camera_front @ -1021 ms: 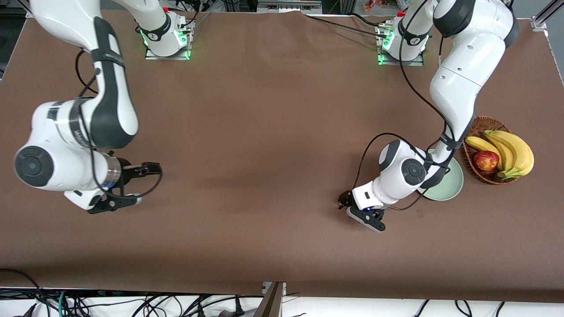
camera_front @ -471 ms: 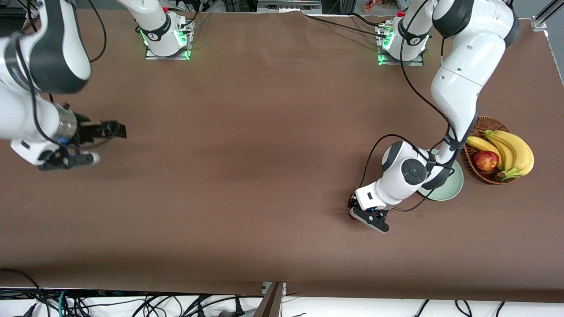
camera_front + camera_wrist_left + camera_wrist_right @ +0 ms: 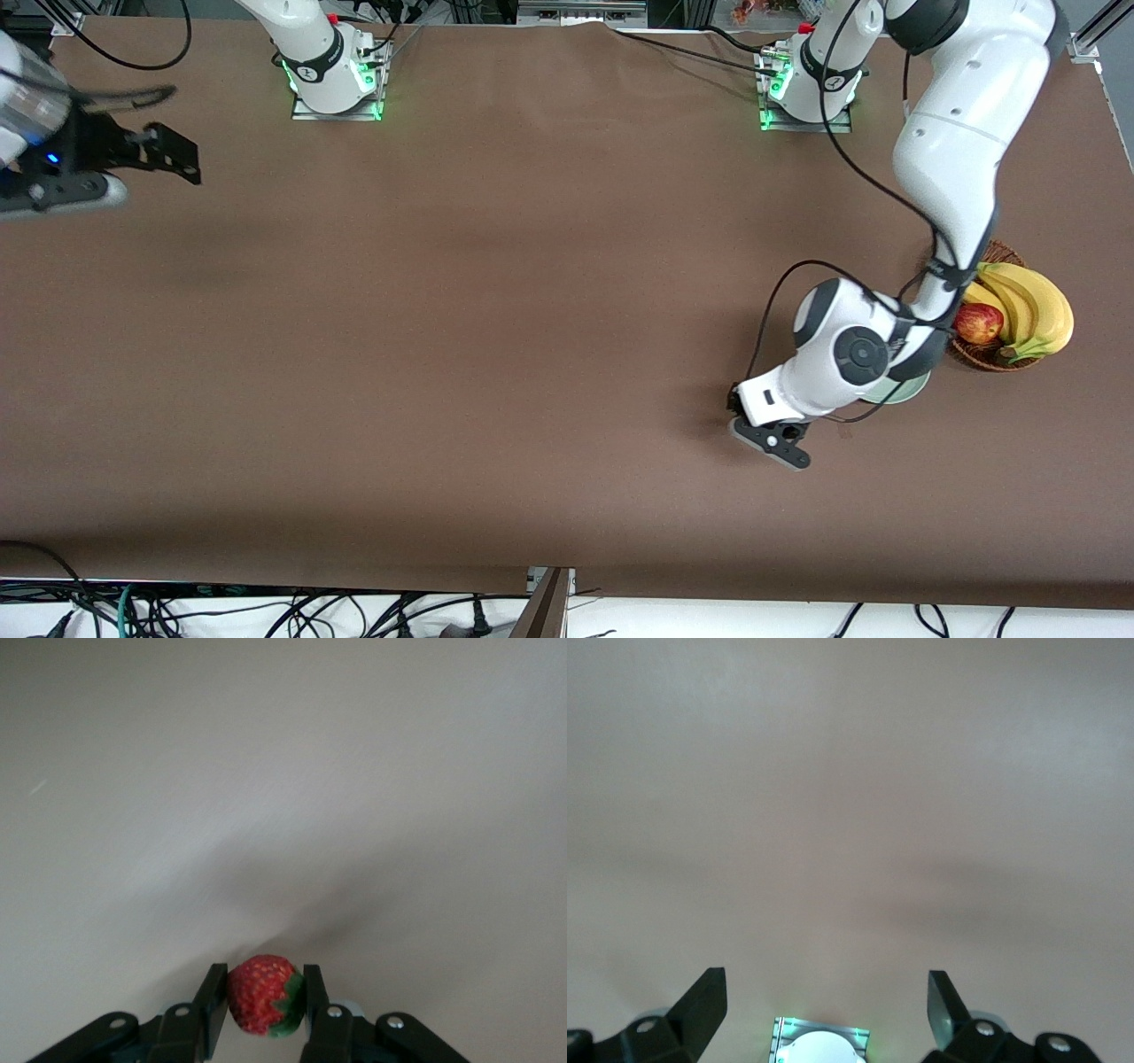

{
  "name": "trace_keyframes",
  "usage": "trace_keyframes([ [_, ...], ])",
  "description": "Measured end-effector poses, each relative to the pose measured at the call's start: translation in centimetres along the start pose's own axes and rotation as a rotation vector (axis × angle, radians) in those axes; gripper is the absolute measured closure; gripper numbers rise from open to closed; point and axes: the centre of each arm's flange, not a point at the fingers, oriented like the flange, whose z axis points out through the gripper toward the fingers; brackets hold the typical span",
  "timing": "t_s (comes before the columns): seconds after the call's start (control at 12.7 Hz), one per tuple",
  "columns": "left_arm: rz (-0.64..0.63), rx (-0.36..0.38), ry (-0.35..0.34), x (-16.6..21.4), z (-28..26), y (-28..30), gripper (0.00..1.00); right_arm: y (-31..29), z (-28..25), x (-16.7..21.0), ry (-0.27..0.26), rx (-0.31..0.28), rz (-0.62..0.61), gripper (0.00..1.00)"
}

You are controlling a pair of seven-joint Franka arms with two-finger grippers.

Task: Collect all strawberries into plate
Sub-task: 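Carry the strawberry to the plate with the left gripper and release it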

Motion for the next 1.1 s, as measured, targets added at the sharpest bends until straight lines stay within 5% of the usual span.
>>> trace_keyframes([
  [0.16,-0.019,0.01,-0.124,-2.0,-3.2,-2.3,0.61,0.1,-2.0,-0.7,0.037,-0.003,0.004,0.0],
  [0.39,0.011,-0.002,-0.25,-5.8,-5.5,-7.8,0.61,-0.1,-1.7,-0.8,0.012,-0.002,0.002,0.0],
  [0.55,0.0,-0.035,-0.286,-9.9,-4.0,-13.6,0.61,-0.2,-1.3,-0.9,-0.013,0.0,0.005,0.0],
  [0.79,0.023,-0.073,-0.237,-16.3,-0.8,-20.5,0.6,-0.2,-0.9,-1.0,-0.042,0.001,0.048,0.0],
  [1.1,0.05,-0.078,-0.21,-16.4,-0.4,-19.8,0.22,0.0,-0.6,-0.9,-0.056,0.001,0.058,0.0],
])
